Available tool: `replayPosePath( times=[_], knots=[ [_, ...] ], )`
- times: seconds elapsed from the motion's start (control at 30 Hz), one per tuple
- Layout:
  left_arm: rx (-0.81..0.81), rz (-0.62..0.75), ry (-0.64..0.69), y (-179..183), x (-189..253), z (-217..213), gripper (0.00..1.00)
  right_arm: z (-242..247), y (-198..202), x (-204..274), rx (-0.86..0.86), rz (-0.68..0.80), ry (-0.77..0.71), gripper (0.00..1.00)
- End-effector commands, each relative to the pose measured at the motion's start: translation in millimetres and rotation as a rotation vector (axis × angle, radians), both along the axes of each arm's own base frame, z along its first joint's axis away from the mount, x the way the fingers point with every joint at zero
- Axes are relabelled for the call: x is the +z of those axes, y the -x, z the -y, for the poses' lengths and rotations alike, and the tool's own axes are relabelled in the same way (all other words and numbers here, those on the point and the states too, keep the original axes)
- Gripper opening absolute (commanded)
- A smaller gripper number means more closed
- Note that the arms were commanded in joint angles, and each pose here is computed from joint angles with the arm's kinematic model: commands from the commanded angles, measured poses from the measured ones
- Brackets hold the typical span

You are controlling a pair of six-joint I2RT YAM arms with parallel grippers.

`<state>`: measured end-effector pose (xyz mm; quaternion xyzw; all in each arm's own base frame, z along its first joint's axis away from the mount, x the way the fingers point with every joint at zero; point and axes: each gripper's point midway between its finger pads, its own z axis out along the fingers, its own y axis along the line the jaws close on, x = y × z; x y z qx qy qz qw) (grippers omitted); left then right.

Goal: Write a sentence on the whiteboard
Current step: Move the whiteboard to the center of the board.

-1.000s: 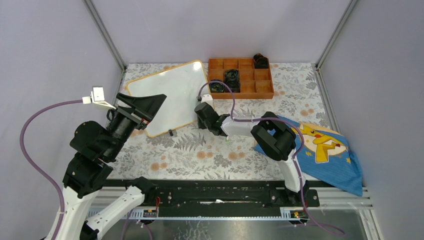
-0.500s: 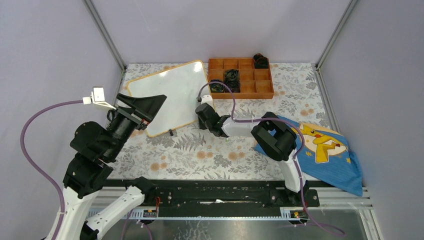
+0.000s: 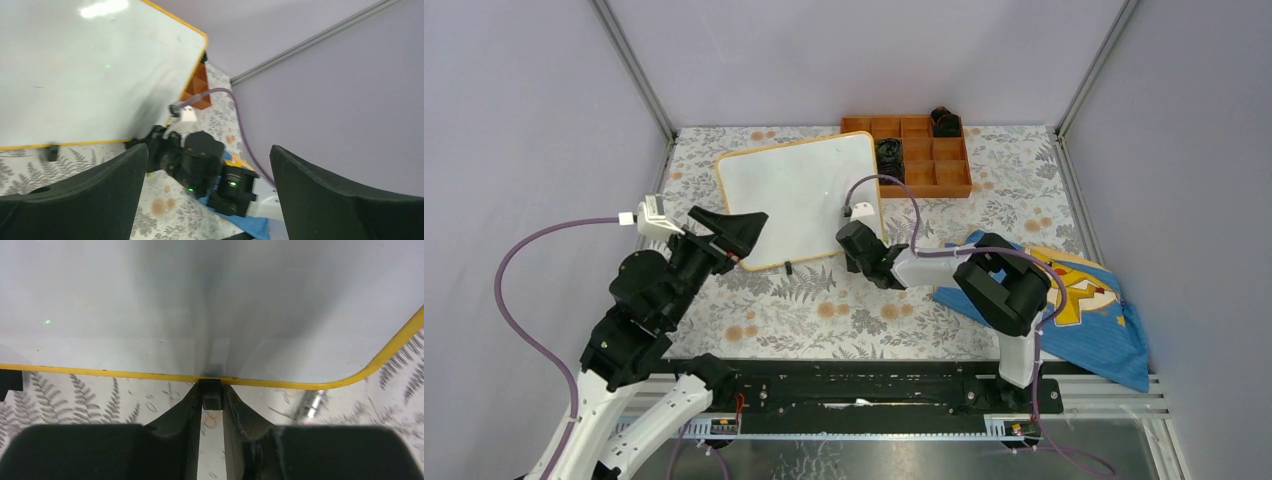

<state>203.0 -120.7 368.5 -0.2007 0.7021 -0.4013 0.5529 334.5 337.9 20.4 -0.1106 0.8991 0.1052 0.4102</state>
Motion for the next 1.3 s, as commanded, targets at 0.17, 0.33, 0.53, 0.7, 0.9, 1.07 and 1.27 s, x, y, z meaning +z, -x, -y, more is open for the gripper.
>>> replayPosePath(
  times=[0.17, 0.33, 0.53, 0.7, 0.9, 1.07, 1.27],
  knots=[
    [0.143, 0.058, -0.165, -9, -27, -31, 0.99, 64, 28, 3, -0.124, -0.015, 0.064, 0.0],
    [0.224, 0.053, -0.304, -15, -49, -50, 0.99, 87, 43, -1, -0.138, -0.023, 0.09, 0.0],
    [0.314, 0.024, -0.427, -22, -78, -70, 0.99, 111, 57, -5, -0.165, -0.028, 0.109, 0.0],
    [0.329, 0.016, -0.478, -26, -102, -73, 0.99, 117, 60, -4, -0.173, -0.031, 0.087, 0.0],
    [0.32, 0.04, -0.486, -27, -99, -71, 0.99, 106, 56, 0, -0.158, -0.037, 0.058, 0.0],
    [0.323, 0.044, -0.521, -30, -89, -72, 0.99, 95, 51, 3, -0.146, -0.045, 0.042, 0.0],
    [0.331, 0.056, -0.592, -36, -87, -74, 0.99, 84, 46, 1, -0.136, -0.058, 0.029, 0.0]
  ],
)
